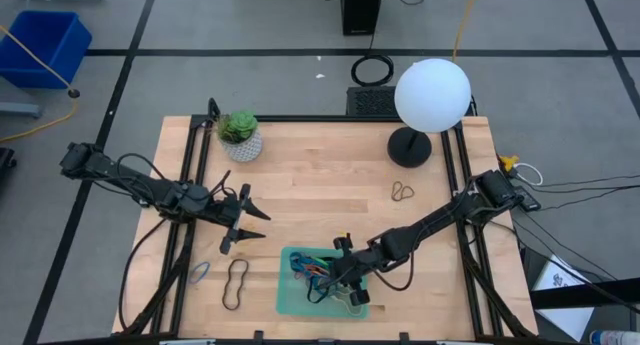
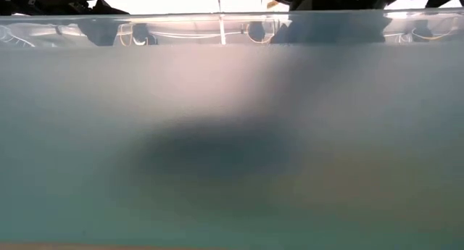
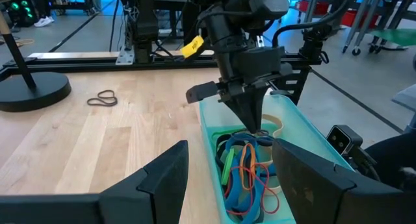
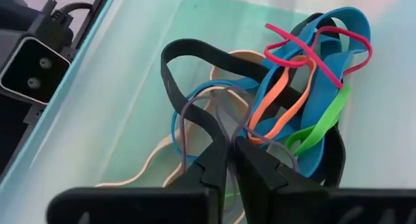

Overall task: Pick and place rubber bands into bin
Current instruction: Put the bottom small violet rubberband into the green bin, then put the small violet rubberband into the green bin

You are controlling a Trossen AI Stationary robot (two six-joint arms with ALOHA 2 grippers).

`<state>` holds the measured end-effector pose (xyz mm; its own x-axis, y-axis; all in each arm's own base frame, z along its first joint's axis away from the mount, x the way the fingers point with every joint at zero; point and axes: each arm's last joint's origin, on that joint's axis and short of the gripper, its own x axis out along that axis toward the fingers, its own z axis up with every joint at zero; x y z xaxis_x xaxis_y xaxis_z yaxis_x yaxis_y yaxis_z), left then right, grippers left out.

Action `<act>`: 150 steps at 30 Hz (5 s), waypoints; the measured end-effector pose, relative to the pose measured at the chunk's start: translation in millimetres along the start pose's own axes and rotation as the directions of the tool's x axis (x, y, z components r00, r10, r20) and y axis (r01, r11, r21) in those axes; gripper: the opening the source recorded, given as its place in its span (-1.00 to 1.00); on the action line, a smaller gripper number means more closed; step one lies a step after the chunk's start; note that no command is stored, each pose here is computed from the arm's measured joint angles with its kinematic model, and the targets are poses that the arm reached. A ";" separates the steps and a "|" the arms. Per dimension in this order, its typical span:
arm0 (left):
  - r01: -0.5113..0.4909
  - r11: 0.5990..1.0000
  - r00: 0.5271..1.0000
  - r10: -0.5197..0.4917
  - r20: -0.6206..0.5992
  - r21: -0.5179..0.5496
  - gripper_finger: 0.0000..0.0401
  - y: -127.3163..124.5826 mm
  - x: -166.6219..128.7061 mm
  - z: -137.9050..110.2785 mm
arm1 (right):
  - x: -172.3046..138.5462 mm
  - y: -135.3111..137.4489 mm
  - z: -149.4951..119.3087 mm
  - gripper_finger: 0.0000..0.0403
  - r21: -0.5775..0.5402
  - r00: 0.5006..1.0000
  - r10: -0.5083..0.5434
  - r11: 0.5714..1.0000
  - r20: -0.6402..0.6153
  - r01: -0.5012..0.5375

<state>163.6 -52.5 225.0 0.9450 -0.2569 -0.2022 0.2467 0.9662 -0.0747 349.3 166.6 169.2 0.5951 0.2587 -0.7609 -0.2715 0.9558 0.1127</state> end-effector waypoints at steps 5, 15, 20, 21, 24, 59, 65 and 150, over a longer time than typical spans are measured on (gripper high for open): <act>0.000 1.000 1.000 0.000 0.000 0.000 0.13 0.0 0.0 0.0 | -4.0 0.3 2.4 -0.69 0.022 1.000 0.003 1.000 0.014 -0.003; 0.000 1.000 1.000 0.000 0.000 0.001 0.13 0.1 0.0 -0.1 | -64.3 -1.1 16.0 -0.23 0.029 0.999 0.003 1.000 0.041 -0.004; -0.001 1.000 1.000 0.001 -0.012 0.002 0.14 0.1 0.0 -1.3 | -107.7 -2.3 14.7 -0.19 0.019 1.000 -0.004 1.000 0.019 0.004; -0.001 1.000 1.000 0.001 -0.014 0.002 0.14 0.1 0.0 -1.5 | -116.3 -3.4 14.2 -0.19 0.025 1.000 -0.013 1.000 0.019 0.013; -0.001 1.000 1.000 0.001 -0.014 0.004 0.14 0.2 0.0 -1.5 | -138.4 -11.8 11.5 -0.20 0.093 0.989 -0.145 0.985 0.024 0.142; -0.002 1.000 1.000 0.002 -0.015 0.001 0.14 0.1 0.0 -1.7 | -124.4 -153.6 -142.2 -0.27 0.469 0.802 -0.303 0.684 -0.515 0.559; -0.003 1.000 1.000 0.003 -0.024 0.001 0.13 0.2 0.0 -2.5 | -122.9 -153.6 -150.2 -0.26 0.446 0.777 -0.325 0.673 -0.539 0.590; -0.005 1.000 0.999 0.005 -0.044 0.006 0.13 0.4 -0.1 -4.4 | -133.3 -148.0 -146.9 -1.00 0.574 0.901 -0.387 0.699 -0.198 0.427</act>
<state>162.6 -52.1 220.7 0.9360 -0.2524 -0.2452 0.2431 0.9676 -0.0681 199.0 -29.8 160.1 0.4915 -0.1646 -0.8552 0.4979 0.8588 0.1208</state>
